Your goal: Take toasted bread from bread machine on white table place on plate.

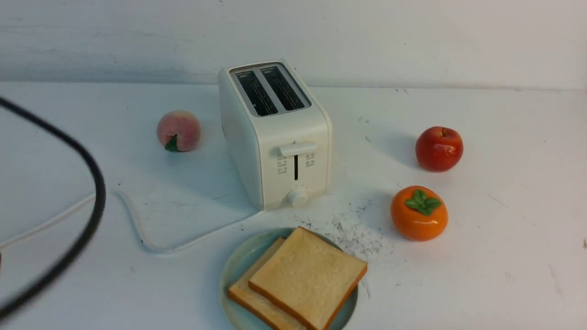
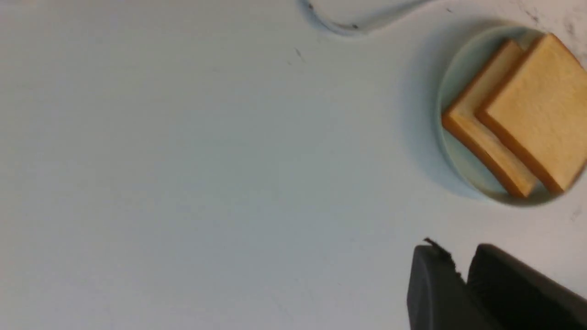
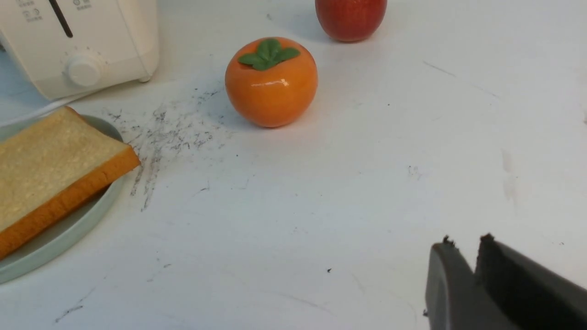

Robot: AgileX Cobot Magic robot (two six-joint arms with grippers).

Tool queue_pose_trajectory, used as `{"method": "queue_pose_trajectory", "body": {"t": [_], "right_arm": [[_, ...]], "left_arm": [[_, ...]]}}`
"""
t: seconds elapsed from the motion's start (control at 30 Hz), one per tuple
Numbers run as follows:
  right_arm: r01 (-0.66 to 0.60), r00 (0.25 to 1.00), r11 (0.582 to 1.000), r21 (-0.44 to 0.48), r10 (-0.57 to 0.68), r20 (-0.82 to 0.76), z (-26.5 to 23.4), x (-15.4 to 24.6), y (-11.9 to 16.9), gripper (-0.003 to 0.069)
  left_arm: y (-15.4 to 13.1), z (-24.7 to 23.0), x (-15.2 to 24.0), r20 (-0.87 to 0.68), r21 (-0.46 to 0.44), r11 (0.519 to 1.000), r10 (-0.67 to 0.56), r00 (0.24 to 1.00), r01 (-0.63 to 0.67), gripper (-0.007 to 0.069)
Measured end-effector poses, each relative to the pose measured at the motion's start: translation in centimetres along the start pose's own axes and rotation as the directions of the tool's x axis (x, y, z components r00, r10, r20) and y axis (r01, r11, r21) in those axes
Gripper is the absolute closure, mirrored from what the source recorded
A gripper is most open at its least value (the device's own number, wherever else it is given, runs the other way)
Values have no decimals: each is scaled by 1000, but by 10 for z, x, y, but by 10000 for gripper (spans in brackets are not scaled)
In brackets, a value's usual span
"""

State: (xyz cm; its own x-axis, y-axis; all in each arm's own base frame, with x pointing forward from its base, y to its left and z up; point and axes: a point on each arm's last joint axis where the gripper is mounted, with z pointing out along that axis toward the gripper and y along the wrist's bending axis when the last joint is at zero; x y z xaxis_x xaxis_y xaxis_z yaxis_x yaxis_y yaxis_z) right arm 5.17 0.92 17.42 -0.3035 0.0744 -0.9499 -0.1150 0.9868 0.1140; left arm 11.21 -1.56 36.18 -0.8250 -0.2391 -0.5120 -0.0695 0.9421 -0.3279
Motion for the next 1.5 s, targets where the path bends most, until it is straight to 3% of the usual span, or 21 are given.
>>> {"method": "queue_pose_trajectory", "body": {"t": [0.1, 0.13, 0.23, 0.4, 0.6, 0.8, 0.9, 1.03, 1.2, 1.37, 1.5], "right_arm": [[0, 1000, 1000, 0, 0, 0, 0, 0, 0, 560], [0, 1000, 1000, 0, 0, 0, 0, 0, 0, 559], [0, 1000, 1000, 0, 0, 0, 0, 0, 0, 554], [0, 1000, 1000, 0, 0, 0, 0, 0, 0, 548], [0, 1000, 1000, 0, 0, -1, 0, 0, 0, 540], [0, 1000, 1000, 0, 0, -1, 0, 0, 0, 533], [0, 1000, 1000, 0, 0, -1, 0, 0, 0, 529], [1, 1000, 1000, 0, -1, -2, 0, 0, 0, 528], [1, 1000, 1000, 0, -1, -2, 0, 0, 0, 524], [1, 1000, 1000, 0, -1, -2, 0, 0, 0, 517], [1, 1000, 1000, 0, -1, -2, 0, 0, 0, 512]], "left_arm": [[-2, -3, 31, 28, 71, 997, 41, 999, -43, 573], [-3, -5, 50, 54, 122, 991, 49, 997, -55, 629], [-7, -7, 73, 157, 217, 974, 25, 987, -59, 639], [-13, -16, 77, 414, 375, 926, -117, 903, -52, 639], [-16, -25, 70, 519, 471, 881, -244, 819, -36, 639], [-15, -27, 68, 540, 472, 881, -254, 802, -40, 639], [-13, -26, 67, 576, 420, 904, -201, 792, -76, 639], [-6, -23, 66, 624, 274, 951, -62, 779, -144, 639], [-3, -20, 65, 649, 234, 961, -39, 760, -150, 639], [17, 8, 62, 710, 173, 982, -72, 700, -75, 639], [37, 40, 76, 703, 125, 992, -101, 704, 18, 639]]}}
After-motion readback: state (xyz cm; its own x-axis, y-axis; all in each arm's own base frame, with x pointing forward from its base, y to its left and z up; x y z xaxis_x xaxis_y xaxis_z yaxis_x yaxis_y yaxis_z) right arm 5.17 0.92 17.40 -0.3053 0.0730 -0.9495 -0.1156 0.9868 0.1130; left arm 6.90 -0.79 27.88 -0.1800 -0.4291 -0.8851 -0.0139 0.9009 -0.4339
